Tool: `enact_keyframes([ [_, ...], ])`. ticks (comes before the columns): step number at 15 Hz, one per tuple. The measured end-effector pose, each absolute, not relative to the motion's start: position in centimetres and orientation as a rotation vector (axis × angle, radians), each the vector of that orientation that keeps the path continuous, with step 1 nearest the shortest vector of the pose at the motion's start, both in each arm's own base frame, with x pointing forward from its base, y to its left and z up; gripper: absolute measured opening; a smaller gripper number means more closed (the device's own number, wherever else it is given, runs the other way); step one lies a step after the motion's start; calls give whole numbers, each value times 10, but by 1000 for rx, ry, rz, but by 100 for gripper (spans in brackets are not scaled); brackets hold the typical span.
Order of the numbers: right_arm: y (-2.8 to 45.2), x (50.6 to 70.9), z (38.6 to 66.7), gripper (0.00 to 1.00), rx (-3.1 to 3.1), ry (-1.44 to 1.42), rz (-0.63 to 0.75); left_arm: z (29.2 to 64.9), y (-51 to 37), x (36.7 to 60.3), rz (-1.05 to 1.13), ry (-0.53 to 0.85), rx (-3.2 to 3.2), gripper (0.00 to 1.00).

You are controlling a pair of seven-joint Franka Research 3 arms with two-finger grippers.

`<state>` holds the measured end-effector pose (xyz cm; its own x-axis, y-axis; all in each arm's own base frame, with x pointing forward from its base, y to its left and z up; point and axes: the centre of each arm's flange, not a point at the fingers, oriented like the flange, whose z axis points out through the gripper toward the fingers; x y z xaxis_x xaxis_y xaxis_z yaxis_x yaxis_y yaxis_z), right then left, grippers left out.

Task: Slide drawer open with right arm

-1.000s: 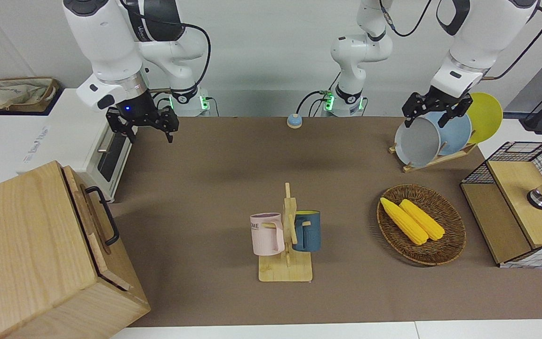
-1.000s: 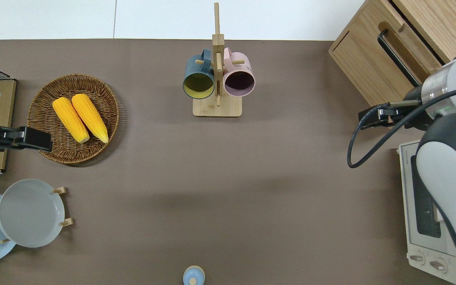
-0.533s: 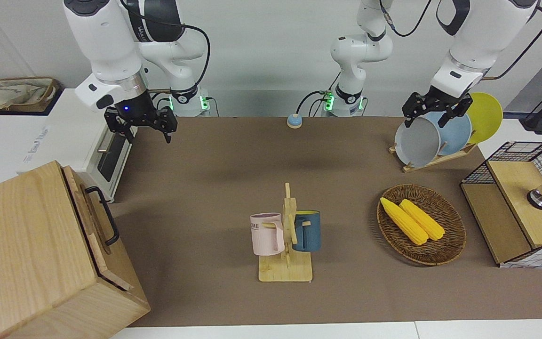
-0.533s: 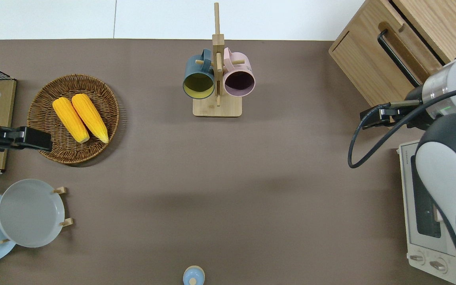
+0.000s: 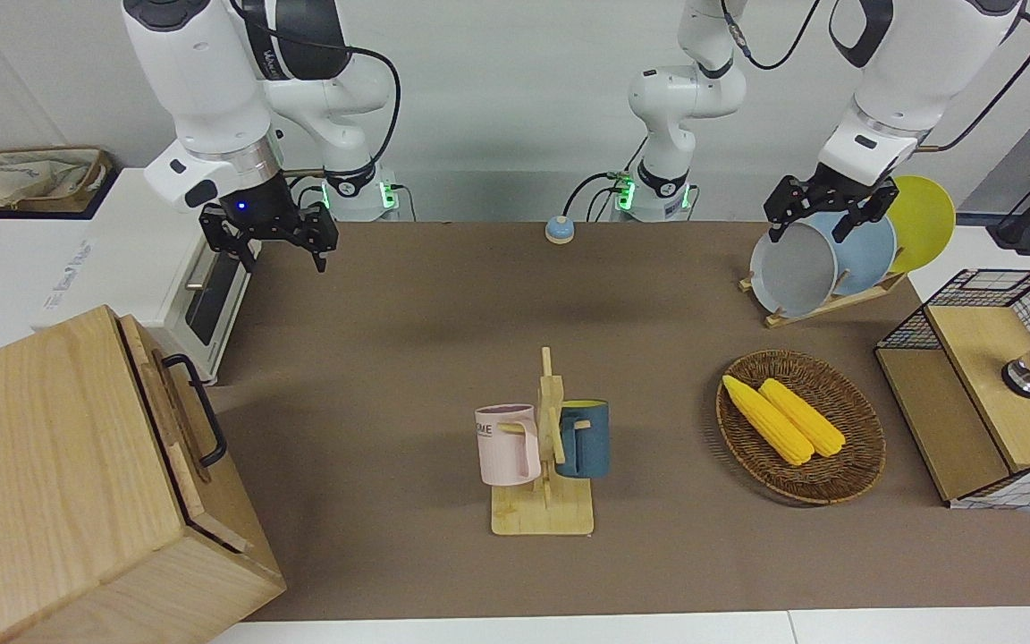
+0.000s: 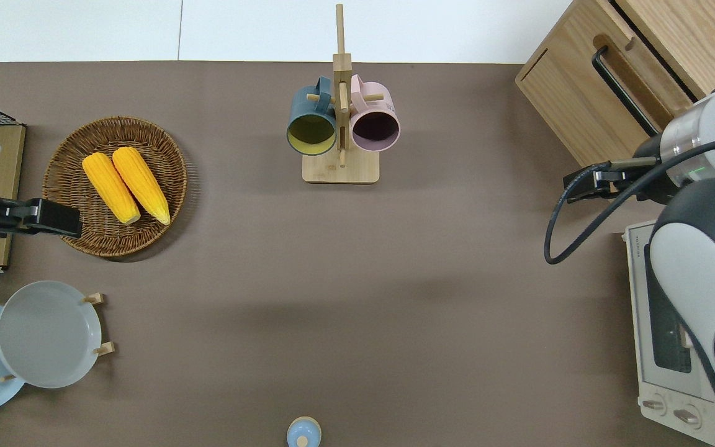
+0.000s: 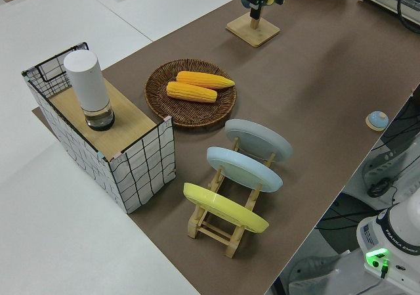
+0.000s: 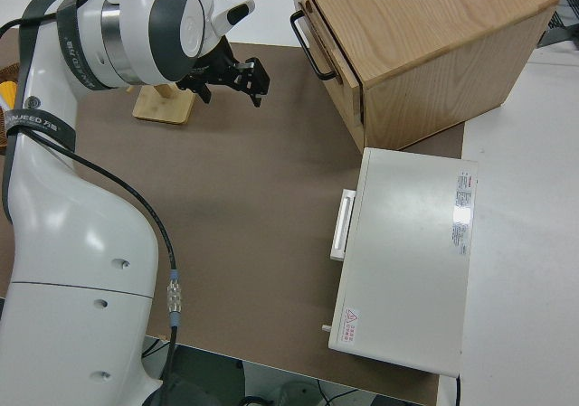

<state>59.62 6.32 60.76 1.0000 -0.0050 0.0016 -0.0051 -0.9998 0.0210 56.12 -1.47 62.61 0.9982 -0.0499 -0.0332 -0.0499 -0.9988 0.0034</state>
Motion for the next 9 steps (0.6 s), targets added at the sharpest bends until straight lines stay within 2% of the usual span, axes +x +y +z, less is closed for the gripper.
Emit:
enact_keyframes([
  [4, 67, 596, 607, 98, 3062, 19, 10, 626, -15, 561, -52, -78, 3138, 100],
  [9, 99, 595, 603, 98, 2900, 138, 31, 626, -15, 561, -52, -78, 3138, 100],
])
